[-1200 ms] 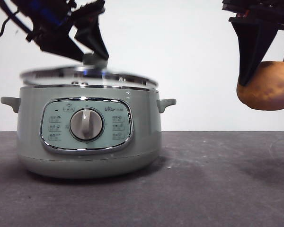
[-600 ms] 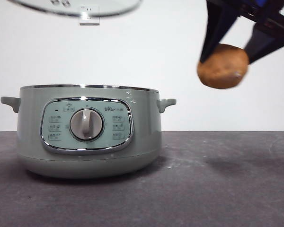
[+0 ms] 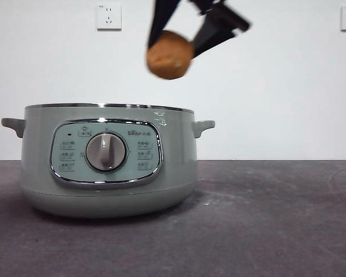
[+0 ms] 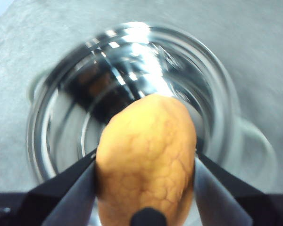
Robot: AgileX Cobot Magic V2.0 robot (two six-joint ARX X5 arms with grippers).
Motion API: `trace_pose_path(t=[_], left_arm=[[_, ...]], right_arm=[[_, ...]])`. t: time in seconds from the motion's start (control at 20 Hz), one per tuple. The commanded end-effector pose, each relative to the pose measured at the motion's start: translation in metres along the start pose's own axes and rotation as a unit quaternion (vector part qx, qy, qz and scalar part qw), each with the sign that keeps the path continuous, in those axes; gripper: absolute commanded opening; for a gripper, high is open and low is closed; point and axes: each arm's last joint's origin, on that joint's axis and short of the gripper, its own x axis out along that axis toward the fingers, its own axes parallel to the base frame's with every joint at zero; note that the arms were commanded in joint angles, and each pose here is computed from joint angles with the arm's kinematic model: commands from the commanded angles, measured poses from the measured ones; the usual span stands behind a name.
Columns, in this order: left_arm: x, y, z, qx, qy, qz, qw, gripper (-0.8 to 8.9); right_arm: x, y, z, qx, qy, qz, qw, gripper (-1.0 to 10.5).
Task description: Pick up the potato,open the lid,put the potato in the pot,close the lid
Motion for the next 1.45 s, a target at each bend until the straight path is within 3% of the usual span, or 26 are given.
trace_pose_path(t=[0.05,0.35,0.65,0.8,0.9,1.0,1.25,1.45], left_arm=[[-0.010,0.001,0.008,0.003,-0.032,0.002,0.999,-0.08],[-0.010,0.001,0.007,0.004,-0.023,0.002,1.000,-0.08],[-0.010,0.002,0.005,0.005,-0.016,0.015,1.000,-0.08],[-0.007,0.002,0.005,0.008,-0.012,0.015,1.000,-0.08],[-0.004,0.001,0.005,0.010,-0.008,0.015,1.000,-0.08],[0.000,0.001,0.005,0.016,-0.003,0.015,1.000,-0.08],[0.001,0.001,0.005,0.018,0.000,0.028,0.999,-0.08],[0.001,0.002,0.005,0.019,0.000,0.040,0.999,-0.08]], right_arm=[[0.031,0.007,0.010,-0.030,0.015,0.003,0.999,0.0],[0.107,0.021,0.009,-0.079,0.061,0.008,0.995,-0.1],[0.152,0.018,-0.011,-0.105,0.109,-0.018,0.988,-0.1],[0.156,0.017,-0.015,-0.112,0.120,-0.019,0.986,0.4],[0.156,0.017,-0.015,-0.115,0.121,-0.018,0.986,2.7],[0.156,0.016,-0.015,-0.114,0.120,-0.019,0.986,4.3],[0.147,0.017,-0.009,-0.114,0.108,-0.018,0.987,4.5],[0.098,0.023,0.014,-0.109,0.063,-0.015,0.992,4.4]])
